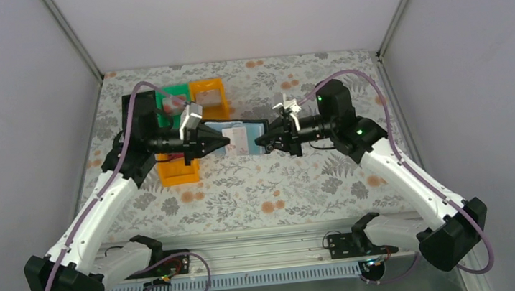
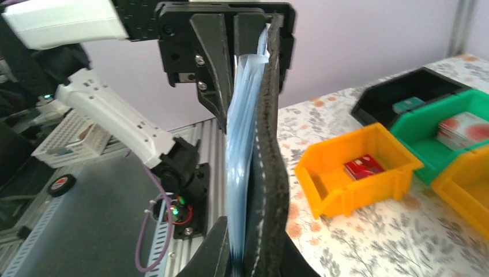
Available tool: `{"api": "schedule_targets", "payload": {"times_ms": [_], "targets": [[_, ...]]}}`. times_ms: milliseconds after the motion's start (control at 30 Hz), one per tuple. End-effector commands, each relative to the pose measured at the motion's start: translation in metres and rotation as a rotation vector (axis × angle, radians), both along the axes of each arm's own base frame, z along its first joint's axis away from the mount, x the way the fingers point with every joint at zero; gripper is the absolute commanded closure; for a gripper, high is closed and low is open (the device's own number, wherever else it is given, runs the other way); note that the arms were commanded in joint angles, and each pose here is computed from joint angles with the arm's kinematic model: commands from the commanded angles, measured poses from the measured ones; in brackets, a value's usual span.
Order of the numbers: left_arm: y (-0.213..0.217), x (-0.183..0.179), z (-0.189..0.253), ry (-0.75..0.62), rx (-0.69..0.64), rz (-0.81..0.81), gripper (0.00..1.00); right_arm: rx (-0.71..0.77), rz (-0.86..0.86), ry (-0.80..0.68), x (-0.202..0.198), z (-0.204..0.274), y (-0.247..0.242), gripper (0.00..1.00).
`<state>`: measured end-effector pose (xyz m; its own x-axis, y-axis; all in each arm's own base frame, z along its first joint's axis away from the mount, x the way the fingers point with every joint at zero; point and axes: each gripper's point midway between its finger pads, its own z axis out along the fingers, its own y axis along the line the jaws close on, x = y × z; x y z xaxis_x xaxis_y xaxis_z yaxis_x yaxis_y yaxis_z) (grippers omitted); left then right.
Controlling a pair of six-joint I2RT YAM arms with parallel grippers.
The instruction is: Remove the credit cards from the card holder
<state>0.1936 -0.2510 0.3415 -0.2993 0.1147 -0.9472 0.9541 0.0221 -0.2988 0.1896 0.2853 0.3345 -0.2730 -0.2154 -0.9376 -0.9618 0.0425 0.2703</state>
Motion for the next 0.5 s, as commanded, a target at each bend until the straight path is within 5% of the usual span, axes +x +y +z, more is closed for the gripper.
{"api": "schedule_targets", "payload": {"times_ms": [0,233,467], "targets": [[0.02,0.018,-0.005,0.082,0.021,0.133,0.98,0.001,-0.187,-0.014,0.03,0.007,-0.02,0.96],[0.07,0.054,-0.028,0.169,0.002,0.441,0.98,-0.088,-0.468,0.41,0.104,-0.089,-0.07,0.96],[0.092,0.061,-0.019,0.311,-0.213,0.563,0.97,-0.166,-0.298,0.715,0.074,-0.177,-0.032,0.96]]}}
